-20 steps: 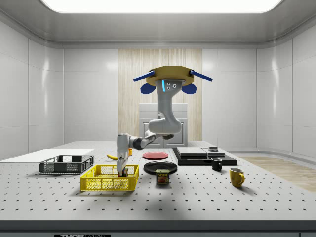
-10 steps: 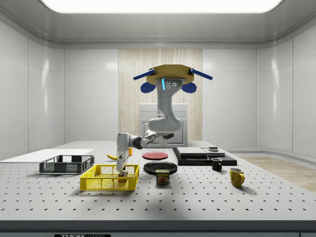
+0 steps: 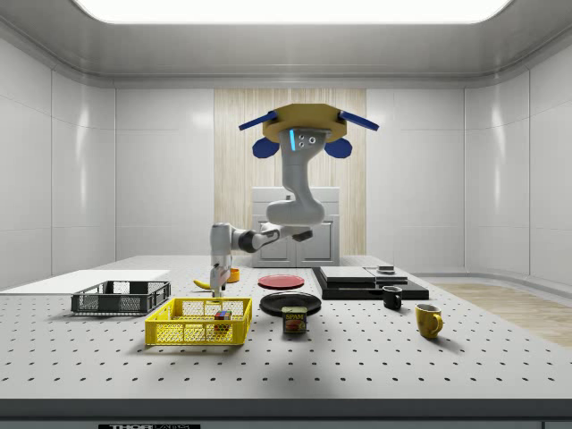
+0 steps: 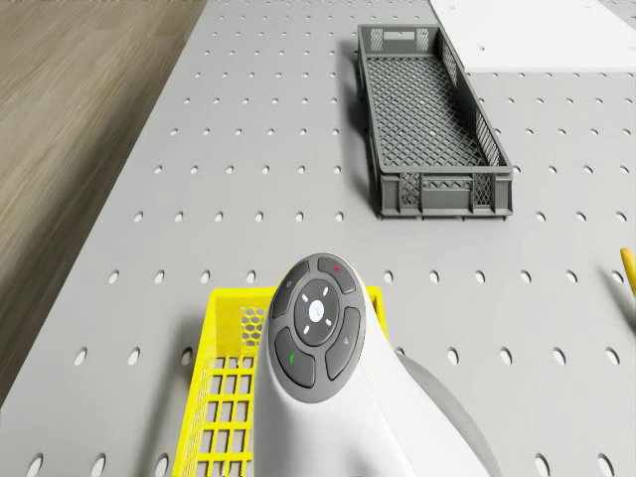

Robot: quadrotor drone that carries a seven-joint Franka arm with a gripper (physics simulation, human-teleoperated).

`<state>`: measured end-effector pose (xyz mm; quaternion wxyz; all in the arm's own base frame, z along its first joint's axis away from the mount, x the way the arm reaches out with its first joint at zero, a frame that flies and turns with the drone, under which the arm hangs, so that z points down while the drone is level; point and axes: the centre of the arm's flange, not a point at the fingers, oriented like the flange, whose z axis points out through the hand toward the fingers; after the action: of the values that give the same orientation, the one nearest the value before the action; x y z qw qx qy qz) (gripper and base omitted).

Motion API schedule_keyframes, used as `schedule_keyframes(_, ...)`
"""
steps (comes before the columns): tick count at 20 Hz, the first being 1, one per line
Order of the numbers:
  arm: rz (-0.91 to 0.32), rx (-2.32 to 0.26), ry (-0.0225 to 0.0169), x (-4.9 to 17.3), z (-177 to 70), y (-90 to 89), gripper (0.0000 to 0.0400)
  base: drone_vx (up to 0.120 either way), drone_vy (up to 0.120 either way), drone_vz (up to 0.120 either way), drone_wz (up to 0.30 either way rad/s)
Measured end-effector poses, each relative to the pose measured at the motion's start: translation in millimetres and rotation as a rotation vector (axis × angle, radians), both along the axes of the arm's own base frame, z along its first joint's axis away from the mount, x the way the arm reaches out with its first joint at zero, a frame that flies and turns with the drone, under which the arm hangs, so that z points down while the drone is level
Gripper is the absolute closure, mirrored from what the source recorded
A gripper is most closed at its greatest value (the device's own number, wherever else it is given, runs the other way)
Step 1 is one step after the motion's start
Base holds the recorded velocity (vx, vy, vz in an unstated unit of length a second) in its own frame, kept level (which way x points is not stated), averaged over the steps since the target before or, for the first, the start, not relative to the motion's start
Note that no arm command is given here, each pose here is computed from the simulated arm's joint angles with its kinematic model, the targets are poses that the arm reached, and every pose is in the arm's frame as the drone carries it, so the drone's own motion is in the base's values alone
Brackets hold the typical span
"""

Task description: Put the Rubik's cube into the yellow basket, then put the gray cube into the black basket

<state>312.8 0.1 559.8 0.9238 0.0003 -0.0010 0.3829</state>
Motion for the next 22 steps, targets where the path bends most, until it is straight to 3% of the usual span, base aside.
schedule_keyframes(15,0.0,0.0,0.0,0.0,-1.0,0.0,0.0,0.005,-0.12,0.0,0.0)
schedule_keyframes(22,0.0,0.0,0.0,0.0,-1.1,0.0,0.0,0.12,-0.12,0.0,0.0)
